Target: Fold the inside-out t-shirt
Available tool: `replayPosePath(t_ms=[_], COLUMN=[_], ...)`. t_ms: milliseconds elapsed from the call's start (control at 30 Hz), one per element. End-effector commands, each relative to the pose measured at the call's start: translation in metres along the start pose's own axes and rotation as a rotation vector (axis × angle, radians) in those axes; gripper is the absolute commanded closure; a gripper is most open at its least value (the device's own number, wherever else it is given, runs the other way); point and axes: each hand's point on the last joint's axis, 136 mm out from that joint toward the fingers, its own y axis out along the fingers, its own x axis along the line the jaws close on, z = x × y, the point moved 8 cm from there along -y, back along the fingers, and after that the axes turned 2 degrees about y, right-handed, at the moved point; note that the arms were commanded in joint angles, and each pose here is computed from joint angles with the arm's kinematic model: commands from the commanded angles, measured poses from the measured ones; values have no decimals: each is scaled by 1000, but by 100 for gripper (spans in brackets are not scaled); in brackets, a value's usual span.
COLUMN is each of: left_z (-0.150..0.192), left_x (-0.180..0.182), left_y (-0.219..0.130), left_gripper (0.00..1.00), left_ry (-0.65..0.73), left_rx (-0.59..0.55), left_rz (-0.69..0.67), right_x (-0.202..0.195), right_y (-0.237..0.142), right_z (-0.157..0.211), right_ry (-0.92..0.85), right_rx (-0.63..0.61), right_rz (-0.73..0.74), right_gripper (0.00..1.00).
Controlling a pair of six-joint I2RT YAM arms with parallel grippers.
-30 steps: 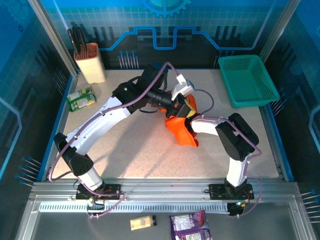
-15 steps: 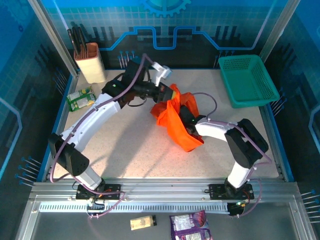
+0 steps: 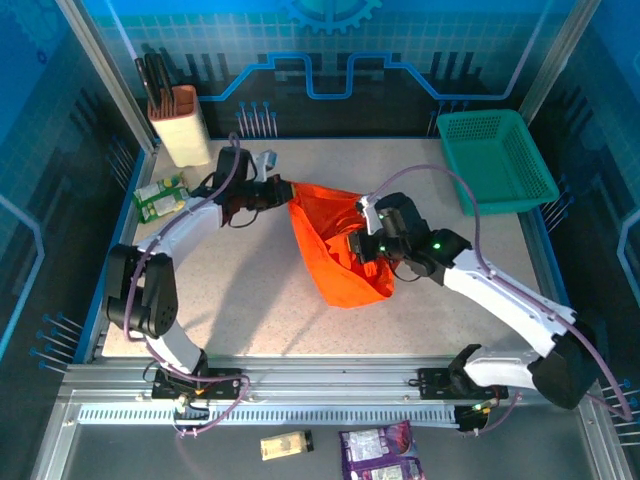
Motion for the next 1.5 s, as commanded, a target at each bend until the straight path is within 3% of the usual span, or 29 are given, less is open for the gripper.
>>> replayPosePath(t_ms=[0,200,400,500,700,833,900,967,1067,1267,1467], left_z=[4,21,26,26,27,32,39,47,58,65,66], left_x=[35,104,141,147,145,136,122,109,94,78,65], left_y=[0,-17,-58,-85,-112,-103,-92,-83,-74,-79,-89], left_gripper=[100,100,100,100,100,100,100,100,100,96,97], left_ry=[-116,-373,-505,-519,-502,-475,-423,-364,-298,-214,-164], left_rx=[-48,-149,-300,-397,-466,-389,-304,-219,-138,-89,-93], left_rz=[-7,22,2,-57,-137,-113,-114,-130,-158,-219,-220], right_x=[16,19,-21,-55,-121,-137,-136,-134,-130,-97,-63], right_y=[-39,-85,-113,-115,-76,-43,-33,-30,-29,-8,46], right_z=[-27,-48,-39,-18,59,98,103,100,84,37,0], right_ry=[-45,-46,44,170,468,611,626,611,541,302,133], right_rx=[-128,-370,-479,-469,-242,-47,20,42,40,88,187], right_rz=[-86,-111,198,374,591,541,505,487,461,266,160], right_gripper=[100,100,100,100,100,97,77,63,51,42,41])
